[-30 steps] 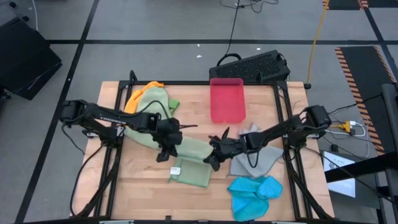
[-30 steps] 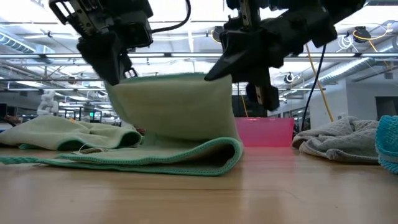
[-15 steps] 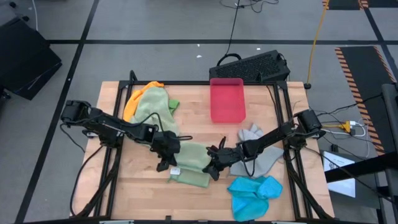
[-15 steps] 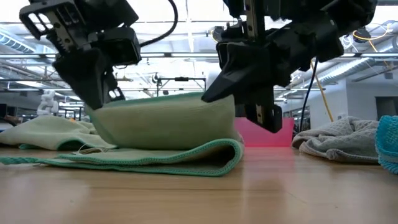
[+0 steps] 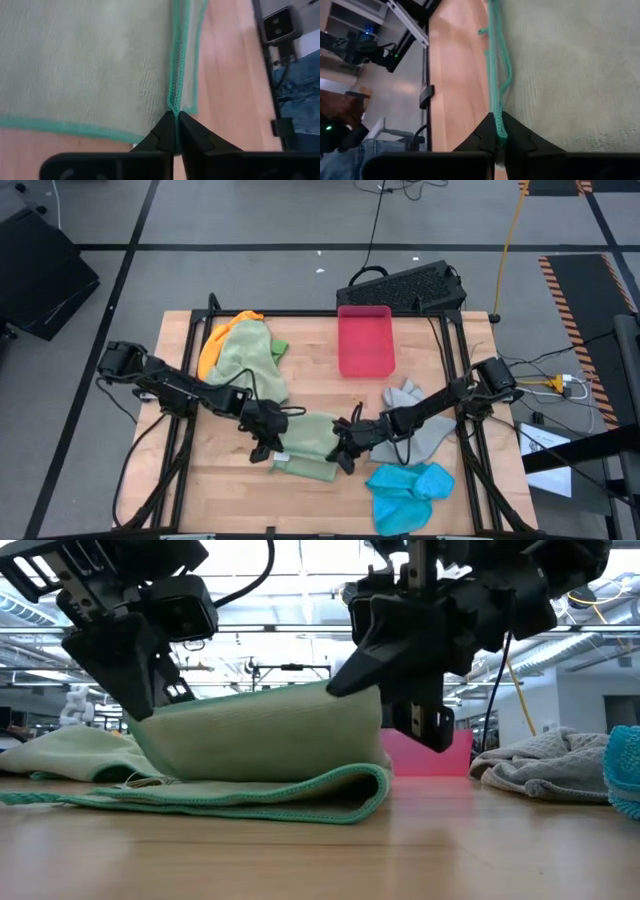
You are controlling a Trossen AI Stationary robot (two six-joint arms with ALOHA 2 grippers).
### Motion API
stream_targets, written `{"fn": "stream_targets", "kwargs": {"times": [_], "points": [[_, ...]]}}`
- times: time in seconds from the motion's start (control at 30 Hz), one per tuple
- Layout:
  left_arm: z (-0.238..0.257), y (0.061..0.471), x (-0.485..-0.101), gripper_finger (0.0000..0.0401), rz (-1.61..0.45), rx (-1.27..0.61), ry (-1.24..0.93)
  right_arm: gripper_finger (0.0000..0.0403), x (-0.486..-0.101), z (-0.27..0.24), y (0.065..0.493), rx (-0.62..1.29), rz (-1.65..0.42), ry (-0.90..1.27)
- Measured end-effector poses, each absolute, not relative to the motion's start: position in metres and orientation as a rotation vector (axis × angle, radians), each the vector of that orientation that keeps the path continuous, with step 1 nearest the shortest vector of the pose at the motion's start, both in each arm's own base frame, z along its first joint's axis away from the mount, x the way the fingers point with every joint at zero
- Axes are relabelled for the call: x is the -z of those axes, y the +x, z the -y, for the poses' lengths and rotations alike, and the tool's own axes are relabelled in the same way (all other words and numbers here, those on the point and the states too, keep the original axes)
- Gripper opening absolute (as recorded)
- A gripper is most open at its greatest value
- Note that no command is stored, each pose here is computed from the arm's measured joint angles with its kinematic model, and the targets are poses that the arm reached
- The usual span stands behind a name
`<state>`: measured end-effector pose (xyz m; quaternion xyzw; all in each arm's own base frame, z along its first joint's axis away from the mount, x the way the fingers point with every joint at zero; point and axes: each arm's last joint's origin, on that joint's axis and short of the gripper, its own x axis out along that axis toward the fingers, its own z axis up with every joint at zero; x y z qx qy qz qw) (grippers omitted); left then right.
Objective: Fold microfiber towels
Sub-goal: Fold the right light green microfiber cloth
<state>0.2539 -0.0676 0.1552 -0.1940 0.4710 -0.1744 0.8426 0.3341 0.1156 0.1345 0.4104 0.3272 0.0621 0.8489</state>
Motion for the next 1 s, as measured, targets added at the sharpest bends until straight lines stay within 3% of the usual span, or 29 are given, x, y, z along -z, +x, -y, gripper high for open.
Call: {"fn": "stream_targets", "kwargs": {"times": [0.33,0.63,0.83,1.0], "points": [[0.079,0.251,-0.155,0.0048,-1.006,0.387,-0.405,0.0096,-0.134,-0.122,0.331,-0.158,-0.729,0.906],[0.079,0.248,-0.154,0.0122,-1.046,0.372,-0.458,0.0141,-0.140,-0.125,0.333,-0.221,-0.707,0.979],[0.071,0.256,-0.160,0.0128,-1.004,0.380,-0.603,0.0138,-0.143,-0.125,0.334,-0.249,-0.682,0.963],[0.071,0.260,-0.160,0.0108,-0.927,0.288,-0.514,0.0104,-0.136,-0.123,0.334,-0.193,-0.670,0.862]]}}
